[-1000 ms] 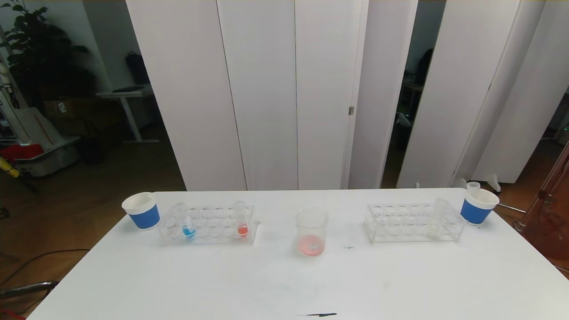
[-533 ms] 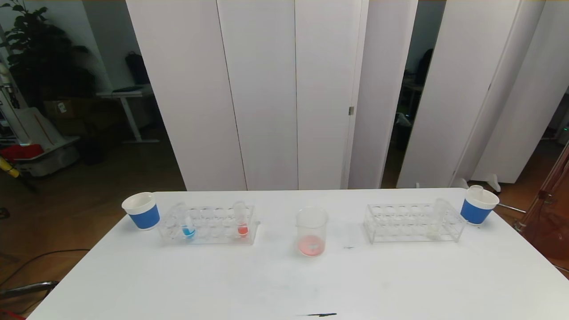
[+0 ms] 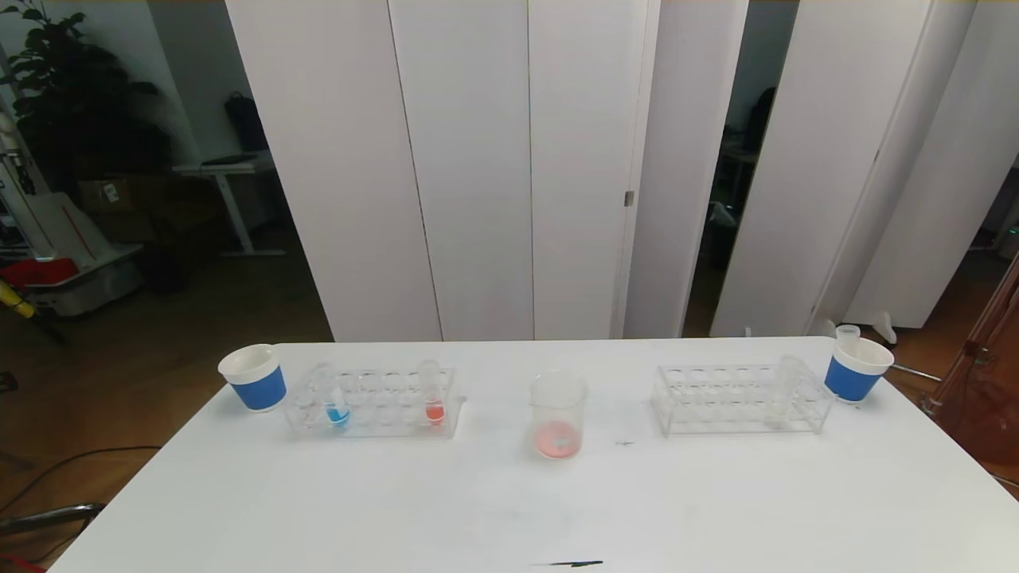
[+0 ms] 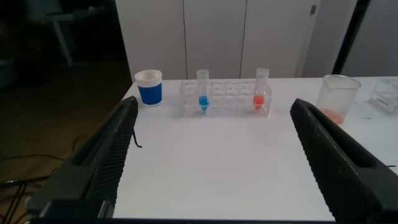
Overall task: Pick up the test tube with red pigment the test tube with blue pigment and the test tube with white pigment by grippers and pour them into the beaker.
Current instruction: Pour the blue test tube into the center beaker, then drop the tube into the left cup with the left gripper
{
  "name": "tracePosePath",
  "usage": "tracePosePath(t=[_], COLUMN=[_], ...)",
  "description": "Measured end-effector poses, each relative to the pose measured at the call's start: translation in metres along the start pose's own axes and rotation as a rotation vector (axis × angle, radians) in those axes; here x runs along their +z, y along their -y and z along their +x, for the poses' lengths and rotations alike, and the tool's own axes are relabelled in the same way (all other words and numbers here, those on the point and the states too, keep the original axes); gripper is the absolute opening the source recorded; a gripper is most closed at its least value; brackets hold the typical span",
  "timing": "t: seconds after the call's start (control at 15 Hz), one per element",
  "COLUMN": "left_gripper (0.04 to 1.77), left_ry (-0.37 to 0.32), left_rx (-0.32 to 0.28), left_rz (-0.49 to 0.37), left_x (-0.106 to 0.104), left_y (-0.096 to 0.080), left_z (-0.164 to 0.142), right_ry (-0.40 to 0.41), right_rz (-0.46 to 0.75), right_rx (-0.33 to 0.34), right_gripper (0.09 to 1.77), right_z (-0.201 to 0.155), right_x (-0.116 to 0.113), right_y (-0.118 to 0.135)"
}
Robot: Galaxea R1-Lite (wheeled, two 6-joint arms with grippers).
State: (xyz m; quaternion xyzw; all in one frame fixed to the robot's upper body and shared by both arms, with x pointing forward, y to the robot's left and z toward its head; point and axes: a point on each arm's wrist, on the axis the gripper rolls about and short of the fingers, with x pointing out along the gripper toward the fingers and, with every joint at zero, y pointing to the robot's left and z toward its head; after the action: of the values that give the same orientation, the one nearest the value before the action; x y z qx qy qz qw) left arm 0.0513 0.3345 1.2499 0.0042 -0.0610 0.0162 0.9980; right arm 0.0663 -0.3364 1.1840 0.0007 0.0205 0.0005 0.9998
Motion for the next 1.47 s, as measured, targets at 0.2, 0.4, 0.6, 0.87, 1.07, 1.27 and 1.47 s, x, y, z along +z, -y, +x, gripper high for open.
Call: tracePosePath(t=[0.2,0.4,0.6,0.87,1.07,1.27,1.47], left_gripper=[1.75,1.75,1.75,1.75,1.75,1.75,1.75], left_ry=[0.012,-0.002,-0.015,-0.065,-0.166,-0.238,-0.276], left_rx=[0.006,0.013,0.019,0.022,0.02,0.02,0.009], left_rz=[-0.001,-0.008,-0.012,-0.014,-0.043,-0.052,-0.051], left_x=[0.043,0.085,0.116,0.125,0.102,0.073,0.041], left_y=[0.0,0.0,0.001,0.004,0.006,0.008,0.011], left_z=[0.01,0.037,0.081,0.156,0.2,0.233,0.255], right_ry=[0.0,0.0,0.0,0.0,0.0,0.0,0.0], right_rz=[0.0,0.0,0.0,-0.001,0.0,0.0,0.0], right_rx=[0.0,0.0,0.0,0.0,0.0,0.0,0.0], right_gripper=[1.75,1.75,1.75,1.75,1.75,1.75,1.75], right_z=[0.0,0.0,0.0,0.0,0.0,0.0,0.0], right_x=[0.0,0.0,0.0,0.0,0.0,0.0,0.0], right_y=[0.0,0.0,0.0,0.0,0.0,0.0,0.0])
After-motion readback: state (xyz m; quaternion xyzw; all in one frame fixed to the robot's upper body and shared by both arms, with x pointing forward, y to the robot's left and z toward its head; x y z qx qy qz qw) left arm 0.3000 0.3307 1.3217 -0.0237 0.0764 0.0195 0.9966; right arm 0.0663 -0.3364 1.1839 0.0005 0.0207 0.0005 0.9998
